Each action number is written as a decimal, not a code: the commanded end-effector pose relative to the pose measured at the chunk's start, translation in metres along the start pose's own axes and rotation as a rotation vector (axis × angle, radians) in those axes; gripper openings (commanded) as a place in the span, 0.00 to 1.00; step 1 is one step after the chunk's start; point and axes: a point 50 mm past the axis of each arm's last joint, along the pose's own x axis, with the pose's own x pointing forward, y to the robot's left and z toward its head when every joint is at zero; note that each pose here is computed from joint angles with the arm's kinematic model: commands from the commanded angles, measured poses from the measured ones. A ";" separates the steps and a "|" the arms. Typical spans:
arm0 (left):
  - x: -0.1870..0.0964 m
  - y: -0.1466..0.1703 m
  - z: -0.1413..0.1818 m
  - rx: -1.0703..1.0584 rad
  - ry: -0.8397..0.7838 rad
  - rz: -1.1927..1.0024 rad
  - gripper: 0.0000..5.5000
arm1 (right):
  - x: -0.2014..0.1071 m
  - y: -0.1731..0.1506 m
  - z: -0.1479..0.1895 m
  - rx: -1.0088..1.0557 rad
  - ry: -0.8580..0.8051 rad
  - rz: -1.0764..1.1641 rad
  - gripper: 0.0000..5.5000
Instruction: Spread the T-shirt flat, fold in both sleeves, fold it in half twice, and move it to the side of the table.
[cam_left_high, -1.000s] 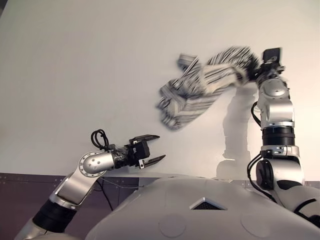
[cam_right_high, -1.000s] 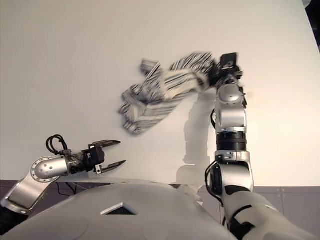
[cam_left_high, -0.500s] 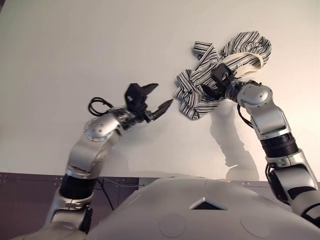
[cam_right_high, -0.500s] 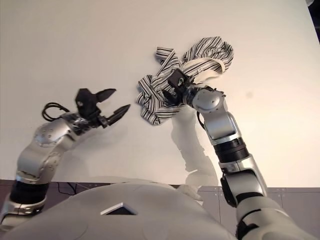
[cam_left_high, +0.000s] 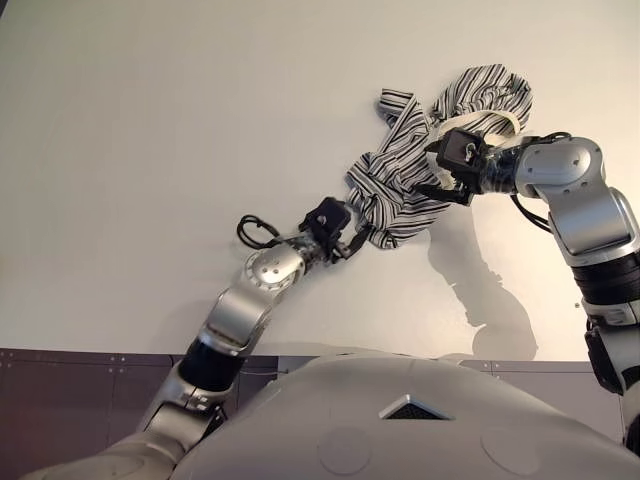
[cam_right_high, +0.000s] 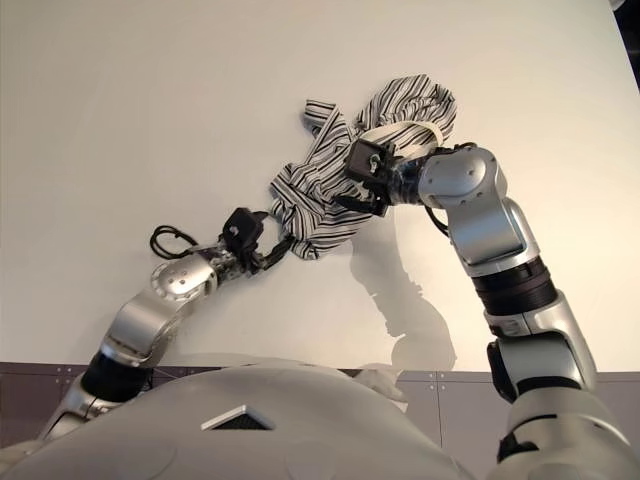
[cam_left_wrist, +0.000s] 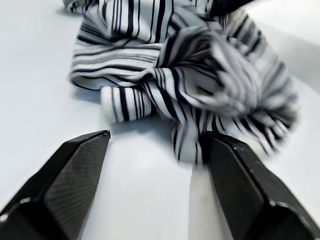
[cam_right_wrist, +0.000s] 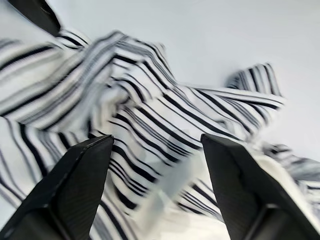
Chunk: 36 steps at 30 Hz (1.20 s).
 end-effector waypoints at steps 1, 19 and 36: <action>-0.026 0.019 0.015 -0.018 -0.109 0.039 0.63 | 0.013 -0.007 0.011 0.016 -0.069 -0.097 0.58; 0.008 0.041 0.011 -0.086 -0.157 0.041 0.63 | 0.047 0.037 -0.023 -0.020 0.064 -0.025 0.58; 0.008 0.041 -0.021 -0.034 0.062 -0.012 0.63 | 0.049 0.039 -0.016 -0.039 0.052 -0.018 0.58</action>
